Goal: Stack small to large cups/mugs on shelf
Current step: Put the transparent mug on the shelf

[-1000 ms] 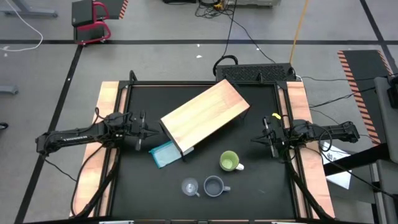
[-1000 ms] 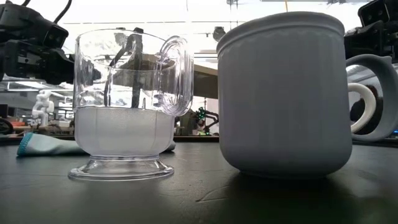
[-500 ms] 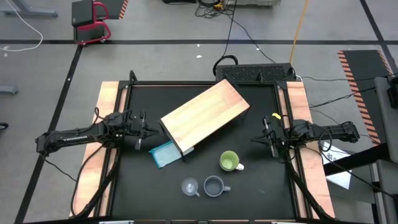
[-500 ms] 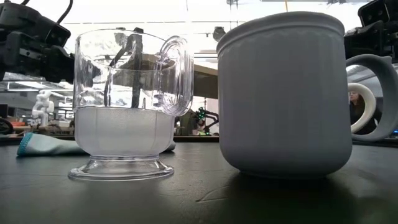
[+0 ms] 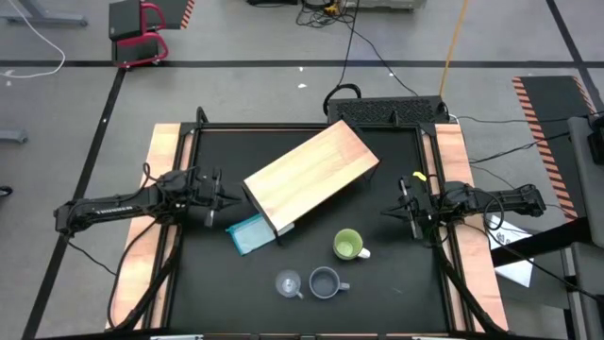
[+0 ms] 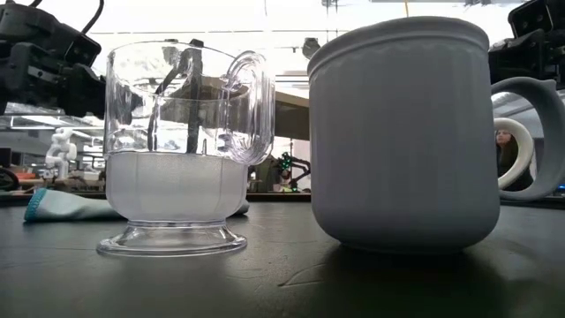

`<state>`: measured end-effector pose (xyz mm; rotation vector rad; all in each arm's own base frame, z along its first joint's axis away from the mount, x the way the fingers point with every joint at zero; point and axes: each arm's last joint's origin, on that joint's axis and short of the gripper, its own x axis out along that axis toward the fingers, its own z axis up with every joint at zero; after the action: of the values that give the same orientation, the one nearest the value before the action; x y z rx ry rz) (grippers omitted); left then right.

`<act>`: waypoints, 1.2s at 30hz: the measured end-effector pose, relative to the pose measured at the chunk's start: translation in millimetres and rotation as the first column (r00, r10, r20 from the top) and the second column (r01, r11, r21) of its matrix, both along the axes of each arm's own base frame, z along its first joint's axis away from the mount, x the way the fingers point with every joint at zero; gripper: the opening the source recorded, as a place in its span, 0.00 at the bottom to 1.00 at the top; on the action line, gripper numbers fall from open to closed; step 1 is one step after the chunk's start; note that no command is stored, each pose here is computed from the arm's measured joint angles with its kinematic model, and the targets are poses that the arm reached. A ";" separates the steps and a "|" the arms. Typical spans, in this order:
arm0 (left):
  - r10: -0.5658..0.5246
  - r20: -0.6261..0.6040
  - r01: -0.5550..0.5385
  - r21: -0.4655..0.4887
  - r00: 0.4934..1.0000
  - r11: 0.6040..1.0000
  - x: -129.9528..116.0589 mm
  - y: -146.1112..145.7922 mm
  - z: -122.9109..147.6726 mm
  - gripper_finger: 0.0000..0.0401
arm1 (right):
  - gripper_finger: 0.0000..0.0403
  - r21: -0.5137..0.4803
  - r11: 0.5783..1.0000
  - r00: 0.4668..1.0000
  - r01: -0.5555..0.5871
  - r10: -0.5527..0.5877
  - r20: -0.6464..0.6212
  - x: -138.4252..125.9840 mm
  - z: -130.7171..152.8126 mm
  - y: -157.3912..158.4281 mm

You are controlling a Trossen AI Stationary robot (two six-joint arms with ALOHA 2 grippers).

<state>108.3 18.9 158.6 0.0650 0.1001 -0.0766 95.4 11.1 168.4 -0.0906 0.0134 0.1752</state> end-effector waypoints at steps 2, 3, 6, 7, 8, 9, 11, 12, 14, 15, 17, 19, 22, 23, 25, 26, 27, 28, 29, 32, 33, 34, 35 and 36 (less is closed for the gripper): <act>0.000 0.017 0.000 0.003 1.000 1.000 0.2 0.0 1.6 0.08 | 0.00 0.000 1.000 1.000 0.000 0.000 0.000 0.0 0.0 0.0; 0.000 0.023 0.000 0.005 1.000 1.000 0.2 0.1 2.2 0.08 | 0.00 0.000 1.000 1.000 0.000 0.000 0.000 0.0 -0.1 0.0; -0.002 0.066 0.001 0.016 0.998 1.000 0.5 0.1 6.4 0.08 | 0.00 0.000 1.000 1.000 0.000 0.000 0.000 0.0 0.0 0.0; -0.006 0.085 0.005 0.019 0.996 1.000 0.5 0.0 8.3 0.08 | 0.00 0.000 1.000 1.000 0.000 0.000 -0.001 0.0 -0.1 0.0; -0.011 0.105 0.009 0.017 0.994 1.000 0.5 -0.2 10.3 0.08 | 0.00 0.000 1.000 1.000 0.000 0.000 0.000 0.0 -0.1 0.0; -0.018 0.126 0.016 0.013 0.992 1.000 0.5 -0.4 12.6 0.08 | 0.00 0.000 1.000 1.000 0.000 0.000 0.000 0.0 -0.1 0.0; -0.035 0.170 0.035 0.002 0.985 0.999 0.2 -1.0 17.0 0.08 | 0.00 0.000 1.000 1.000 0.000 0.000 0.000 0.0 -0.1 0.0; -0.040 0.184 0.042 -0.004 0.982 0.999 0.0 -1.2 18.7 0.08 | 0.00 0.000 1.000 1.000 0.000 0.000 -0.001 0.0 -0.1 0.0; -0.041 0.197 0.046 -0.022 0.980 0.999 -0.1 -1.3 20.1 0.08 | 0.00 0.000 1.000 1.000 0.000 0.000 0.000 0.0 0.0 0.0; -0.039 0.197 0.047 -0.032 0.980 0.998 -0.1 -1.3 20.2 0.08 | 0.00 0.000 1.000 1.000 0.000 0.000 -0.001 0.0 -0.1 0.0; -0.035 0.200 0.047 -0.053 0.979 0.998 -0.1 -1.2 20.6 0.08 | 0.00 0.000 1.000 1.000 0.000 0.000 0.000 0.0 -0.1 0.0; -0.033 0.212 0.047 -0.065 0.977 0.997 -0.3 -1.2 21.9 0.08 | 0.00 0.000 1.000 1.000 0.000 0.000 -0.001 0.0 -0.1 0.0; -0.026 0.238 0.059 -0.135 0.971 0.989 -0.6 -1.3 25.3 0.08 | 0.00 0.000 1.000 1.000 0.000 0.000 0.000 0.0 0.0 0.0; -0.023 0.251 0.066 -0.164 0.968 0.984 -0.8 -1.3 26.9 0.08 | 0.00 0.000 1.000 1.000 0.000 0.000 0.000 0.0 0.0 0.0; -0.020 0.260 0.076 -0.207 0.966 0.975 -1.0 -1.4 28.2 0.08 | 0.00 0.000 1.000 1.000 0.000 0.000 0.000 0.0 -0.1 0.0; -0.023 0.263 0.080 -0.211 0.965 0.974 -1.0 -1.6 28.6 0.08 | 0.00 0.000 1.000 1.000 0.000 0.000 0.000 0.0 0.0 0.0; -0.027 0.267 0.086 -0.209 0.963 0.974 -1.1 -1.8 29.0 0.08 | 0.00 0.000 1.000 1.000 0.000 0.000 0.000 0.0 0.0 0.0; -0.031 0.270 0.089 -0.204 0.962 0.975 -1.1 -2.2 29.2 0.08 | 0.00 0.000 1.000 1.000 0.000 0.000 0.000 0.0 0.0 0.0; -0.037 0.270 0.094 -0.202 0.962 0.975 -1.0 -2.8 29.3 0.08 | 0.00 0.000 1.000 1.000 0.000 0.000 0.000 0.0 0.0 0.0; -0.075 0.281 0.133 -0.193 0.957 0.972 -1.0 -5.8 31.7 0.08 | 0.00 0.000 1.000 1.000 0.000 0.000 0.000 0.0 0.0 0.0; -0.099 0.287 0.155 -0.182 0.953 0.971 -1.1 -7.3 34.0 0.08 | 0.00 0.000 1.000 1.000 0.000 0.000 0.000 0.0 0.0 0.0; -0.122 0.294 0.178 -0.172 0.948 0.969 -1.3 -8.9 36.7 0.08 | 0.00 0.000 1.000 1.000 0.000 0.000 0.000 0.0 -0.1 0.0; -0.138 0.302 0.195 -0.167 0.943 0.966 -1.5 -10.4 39.7 0.08 | 0.00 0.000 1.000 1.000 0.000 0.000 0.000 0.0 0.0 0.0; -0.152 0.310 0.210 -0.164 0.939 0.964 -1.7 -11.9 42.9 0.08 | 0.00 0.000 1.000 1.000 0.000 0.000 -0.001 0.0 -0.2 0.0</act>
<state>106.6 7.1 201.5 -0.1114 -0.2139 -0.2607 95.4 11.1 168.2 -0.0905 0.0143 0.1752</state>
